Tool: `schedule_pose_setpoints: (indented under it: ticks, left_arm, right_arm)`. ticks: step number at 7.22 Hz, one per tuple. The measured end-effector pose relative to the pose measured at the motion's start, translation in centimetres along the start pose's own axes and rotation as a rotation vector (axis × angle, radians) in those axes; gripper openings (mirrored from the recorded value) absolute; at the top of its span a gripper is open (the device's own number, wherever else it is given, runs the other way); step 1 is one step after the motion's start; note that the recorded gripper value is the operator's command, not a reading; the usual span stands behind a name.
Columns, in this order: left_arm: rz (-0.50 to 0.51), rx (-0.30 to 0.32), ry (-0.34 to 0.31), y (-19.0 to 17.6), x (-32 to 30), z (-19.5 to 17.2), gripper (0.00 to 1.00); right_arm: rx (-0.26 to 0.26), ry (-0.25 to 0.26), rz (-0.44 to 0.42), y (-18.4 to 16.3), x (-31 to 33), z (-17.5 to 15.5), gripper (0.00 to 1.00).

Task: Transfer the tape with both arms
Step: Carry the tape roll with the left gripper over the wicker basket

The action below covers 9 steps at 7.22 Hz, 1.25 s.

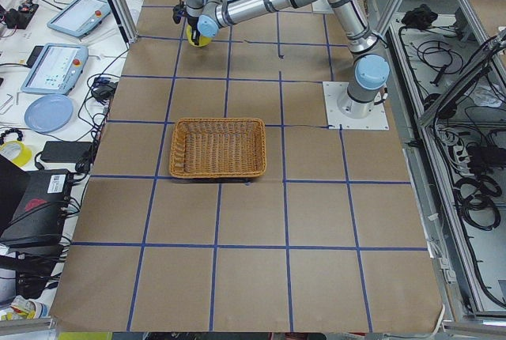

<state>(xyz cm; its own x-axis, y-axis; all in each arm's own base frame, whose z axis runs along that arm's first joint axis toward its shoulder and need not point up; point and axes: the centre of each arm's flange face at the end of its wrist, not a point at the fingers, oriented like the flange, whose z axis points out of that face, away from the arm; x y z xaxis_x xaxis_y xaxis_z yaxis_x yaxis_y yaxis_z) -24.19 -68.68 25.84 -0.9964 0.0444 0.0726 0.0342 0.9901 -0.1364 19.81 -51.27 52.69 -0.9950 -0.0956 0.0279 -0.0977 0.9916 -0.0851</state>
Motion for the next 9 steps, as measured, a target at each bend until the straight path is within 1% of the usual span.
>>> schedule_pose_setpoints:
  ticks: [1, 2, 3, 4, 5, 6, 7, 8, 9]
  left_arm:
    - [0.003, -0.008, -0.029, -0.8, -5.7, -3.9, 0.00]
    - [0.041, -0.016, -0.073, -0.9, -11.6, -7.5, 0.00]
    - [0.094, -0.019, -0.113, -0.7, -18.3, -10.5, 0.00]
    - [0.141, -0.025, -0.134, -0.2, -25.5, -12.3, 0.00]
    - [0.183, -0.033, -0.143, 1.0, -33.0, -13.5, 0.00]
    - [0.220, -0.039, -0.145, 2.3, -38.9, -14.1, 0.00]
    - [0.242, -0.046, -0.139, 3.6, -43.3, -13.9, 0.00]
    - [0.248, -0.056, -0.121, 4.6, -46.2, -12.7, 0.00]
    - [0.250, -0.067, -0.102, 5.3, -47.7, -10.9, 0.00]
  right_arm:
    - [-0.001, 0.000, 0.000, 0.0, 0.0, 0.0, 1.00]
    - [-0.002, 0.000, 0.000, 0.0, 0.0, 0.1, 1.00]
    - [-0.001, 0.000, 0.000, 0.0, 0.0, 0.1, 1.00]
    - [-0.001, 0.000, 0.000, 0.0, 0.0, 0.1, 1.00]
    - [-0.001, 0.000, 0.001, 0.0, 0.0, 0.1, 1.00]
    - [-0.001, 0.000, 0.001, 0.0, 0.1, 0.1, 1.00]
    - [-0.002, 0.000, 0.001, 0.0, 0.1, 0.1, 1.00]
    - [-0.002, 0.000, 0.001, 0.0, 0.1, 0.1, 1.00]
    - [-0.002, 0.000, 0.002, 0.0, 0.1, 0.1, 1.00]
